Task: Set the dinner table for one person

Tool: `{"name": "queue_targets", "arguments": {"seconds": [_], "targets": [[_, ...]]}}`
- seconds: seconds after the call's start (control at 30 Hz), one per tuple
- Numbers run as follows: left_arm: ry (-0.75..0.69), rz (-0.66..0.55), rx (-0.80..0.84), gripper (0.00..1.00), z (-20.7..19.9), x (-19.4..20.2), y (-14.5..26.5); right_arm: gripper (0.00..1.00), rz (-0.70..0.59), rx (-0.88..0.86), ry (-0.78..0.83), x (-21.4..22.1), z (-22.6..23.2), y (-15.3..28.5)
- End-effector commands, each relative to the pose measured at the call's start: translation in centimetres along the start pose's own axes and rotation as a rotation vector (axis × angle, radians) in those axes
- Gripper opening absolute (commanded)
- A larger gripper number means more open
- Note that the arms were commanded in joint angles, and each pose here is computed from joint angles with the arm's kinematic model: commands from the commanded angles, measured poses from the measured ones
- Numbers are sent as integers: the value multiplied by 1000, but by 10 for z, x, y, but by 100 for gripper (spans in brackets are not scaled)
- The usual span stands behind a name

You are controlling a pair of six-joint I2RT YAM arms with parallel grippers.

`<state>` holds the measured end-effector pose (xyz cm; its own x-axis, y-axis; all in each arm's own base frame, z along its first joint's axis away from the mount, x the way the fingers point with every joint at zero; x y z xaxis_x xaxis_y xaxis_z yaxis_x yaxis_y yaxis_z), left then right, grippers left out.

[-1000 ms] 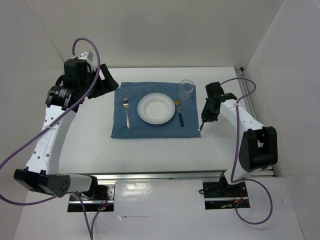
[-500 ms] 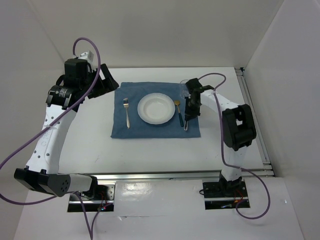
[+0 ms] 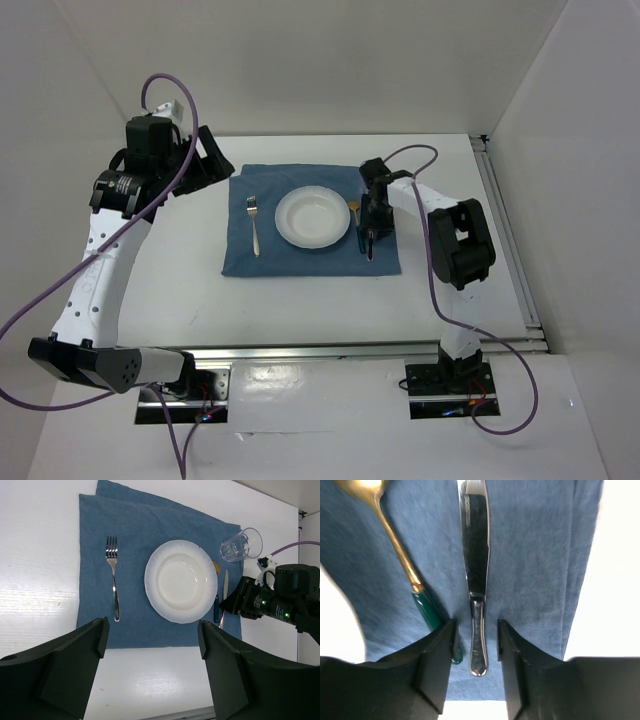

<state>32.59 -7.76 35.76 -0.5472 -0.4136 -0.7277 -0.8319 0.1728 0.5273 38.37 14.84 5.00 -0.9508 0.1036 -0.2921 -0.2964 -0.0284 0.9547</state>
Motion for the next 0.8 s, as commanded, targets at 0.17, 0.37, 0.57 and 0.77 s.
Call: {"name": "queue_targets", "arguments": {"seconds": [0.17, 0.37, 0.57, 0.77], "targets": [[-26, -44, 16, 89, -3, -12, 6, 62, -195, 24, -38, -46, 3, 65], [-36, 2, 57, 89, -7, -3, -1, 96, -364, 75, -208, -59, -47, 142], [1, 60, 45, 91, -1, 1, -19, 99, -498, 191, -339, -28, -107, 190], [15, 61, 48, 91, 1, 2, -23, 99, -532, 268, -409, 2, -148, 210]]}}
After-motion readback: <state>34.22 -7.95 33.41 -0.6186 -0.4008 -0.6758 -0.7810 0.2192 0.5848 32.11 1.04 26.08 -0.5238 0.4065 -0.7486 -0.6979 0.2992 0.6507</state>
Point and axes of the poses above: each gripper's point midway between its finger pads, its own y axis back along the fingers, its own z axis along the line the jaws close on, x = y × z, the point moved 3 cm from there along y, back along the fingers, and after that the axes turned 1 degree about y, right-handed, at the moved point
